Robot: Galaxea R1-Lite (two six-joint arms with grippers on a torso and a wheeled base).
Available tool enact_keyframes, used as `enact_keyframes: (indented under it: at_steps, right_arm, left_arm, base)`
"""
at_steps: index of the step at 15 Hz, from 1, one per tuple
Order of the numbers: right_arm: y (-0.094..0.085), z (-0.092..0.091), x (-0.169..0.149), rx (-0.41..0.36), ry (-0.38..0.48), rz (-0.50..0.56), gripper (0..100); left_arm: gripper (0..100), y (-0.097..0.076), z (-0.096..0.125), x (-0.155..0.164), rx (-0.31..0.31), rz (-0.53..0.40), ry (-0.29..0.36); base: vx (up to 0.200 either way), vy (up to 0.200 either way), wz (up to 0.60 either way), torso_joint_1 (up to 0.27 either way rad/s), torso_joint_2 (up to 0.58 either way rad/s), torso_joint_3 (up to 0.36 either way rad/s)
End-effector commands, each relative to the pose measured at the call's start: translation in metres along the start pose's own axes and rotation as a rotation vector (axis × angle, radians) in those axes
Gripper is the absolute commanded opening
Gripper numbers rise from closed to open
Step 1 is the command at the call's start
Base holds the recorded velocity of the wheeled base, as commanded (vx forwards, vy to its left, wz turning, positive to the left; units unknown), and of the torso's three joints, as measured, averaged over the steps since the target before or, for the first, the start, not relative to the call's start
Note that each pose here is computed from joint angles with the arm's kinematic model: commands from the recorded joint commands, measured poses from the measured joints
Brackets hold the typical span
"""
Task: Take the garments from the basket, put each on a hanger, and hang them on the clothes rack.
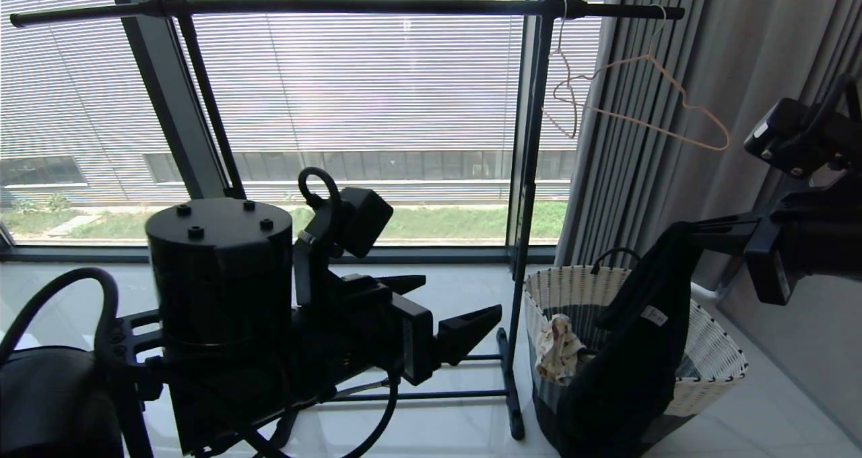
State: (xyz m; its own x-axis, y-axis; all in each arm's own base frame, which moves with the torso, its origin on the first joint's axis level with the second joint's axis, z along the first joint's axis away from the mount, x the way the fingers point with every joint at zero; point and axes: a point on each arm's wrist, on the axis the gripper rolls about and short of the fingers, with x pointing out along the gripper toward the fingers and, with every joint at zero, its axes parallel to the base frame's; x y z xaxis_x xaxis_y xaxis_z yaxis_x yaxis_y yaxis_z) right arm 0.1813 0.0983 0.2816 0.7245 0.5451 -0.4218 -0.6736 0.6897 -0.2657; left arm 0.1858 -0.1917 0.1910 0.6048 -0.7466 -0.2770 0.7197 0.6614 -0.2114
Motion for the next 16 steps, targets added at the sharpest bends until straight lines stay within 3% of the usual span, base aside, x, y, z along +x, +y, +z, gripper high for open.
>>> enact_keyframes:
  at_steps: [1,4,6,11,14,16]
  right_arm:
    - [0.015,0.005,0.004,0.018,-0.013,0.073,0]
    - [0.022,0.007,0.004,0.003,-0.024,0.106,0]
    - [0.026,0.009,0.004,-0.003,-0.028,0.122,0]
    - [0.035,0.012,0.003,-0.018,-0.042,0.161,0]
    - [0.036,0.012,0.003,-0.020,-0.045,0.166,0]
    - [0.041,0.013,0.003,-0.028,-0.048,0.184,0]
  left_arm:
    - [100,-0.021,-0.026,0.041,0.019,-0.074,0.101]
    - [100,-0.029,-0.034,0.073,0.030,-0.117,0.071]
    - [100,-0.030,-0.040,0.085,0.032,-0.149,0.093]
    - [100,-0.031,-0.046,0.097,0.028,-0.217,0.127]
    - [100,-0.032,-0.045,0.097,0.027,-0.248,0.127]
    - [100,-0.028,-0.040,0.113,0.022,-0.238,0.106]
  base:
    - [0.000,0.000,0.00,0.000,0.00,0.000]
    - [0.000,0.000,0.00,0.000,0.00,0.000]
    - [0.000,0.000,0.00,0.000,0.00,0.000]
    - [0.000,0.000,0.00,0.000,0.00,0.000]
    - [0.000,0.000,0.00,0.000,0.00,0.000]
    - [0.000,0.000,0.00,0.000,0.00,0.000]
